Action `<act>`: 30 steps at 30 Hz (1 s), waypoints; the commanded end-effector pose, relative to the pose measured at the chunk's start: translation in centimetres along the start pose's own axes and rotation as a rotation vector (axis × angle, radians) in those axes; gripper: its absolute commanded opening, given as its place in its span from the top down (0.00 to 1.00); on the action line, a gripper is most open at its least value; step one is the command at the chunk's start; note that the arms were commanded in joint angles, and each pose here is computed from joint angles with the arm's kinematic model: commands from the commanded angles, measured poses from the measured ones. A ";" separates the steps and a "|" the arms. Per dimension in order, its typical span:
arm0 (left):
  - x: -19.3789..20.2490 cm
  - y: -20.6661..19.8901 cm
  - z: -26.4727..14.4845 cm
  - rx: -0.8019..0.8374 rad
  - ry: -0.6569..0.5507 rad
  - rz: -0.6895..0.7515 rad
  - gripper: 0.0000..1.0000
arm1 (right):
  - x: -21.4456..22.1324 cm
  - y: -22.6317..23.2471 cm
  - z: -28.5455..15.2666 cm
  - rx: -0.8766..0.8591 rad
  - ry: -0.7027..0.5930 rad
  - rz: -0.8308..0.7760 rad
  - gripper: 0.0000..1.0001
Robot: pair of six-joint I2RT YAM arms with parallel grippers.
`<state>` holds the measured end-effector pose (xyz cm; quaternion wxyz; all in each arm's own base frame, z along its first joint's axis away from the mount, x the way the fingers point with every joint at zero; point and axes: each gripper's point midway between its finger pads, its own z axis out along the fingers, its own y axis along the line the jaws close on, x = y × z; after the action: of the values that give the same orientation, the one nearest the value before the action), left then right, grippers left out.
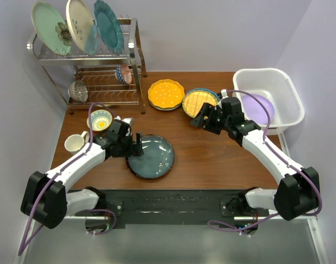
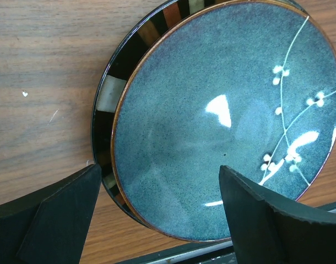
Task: Place the plates into the plastic bin on the countertop
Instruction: Pick up the plate at the center of the board.
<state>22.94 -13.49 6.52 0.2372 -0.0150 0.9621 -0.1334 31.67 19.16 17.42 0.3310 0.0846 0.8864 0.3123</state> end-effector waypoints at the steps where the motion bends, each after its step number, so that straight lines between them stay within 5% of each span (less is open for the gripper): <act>1: -0.8 -0.7 0.0 0.019 -0.023 -0.013 0.07 | 0.6 0.2 0.8 -0.018 0.002 -0.015 0.22; 30: 0.7 -0.8 1.5 0.046 0.027 -0.028 0.07 | 10.9 0.5 5.6 -0.108 0.298 -0.018 0.25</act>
<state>22.80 -13.99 5.18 0.2218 -0.0192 0.9645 -0.1420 27.11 24.84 8.38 0.2071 0.0239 0.9194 0.3335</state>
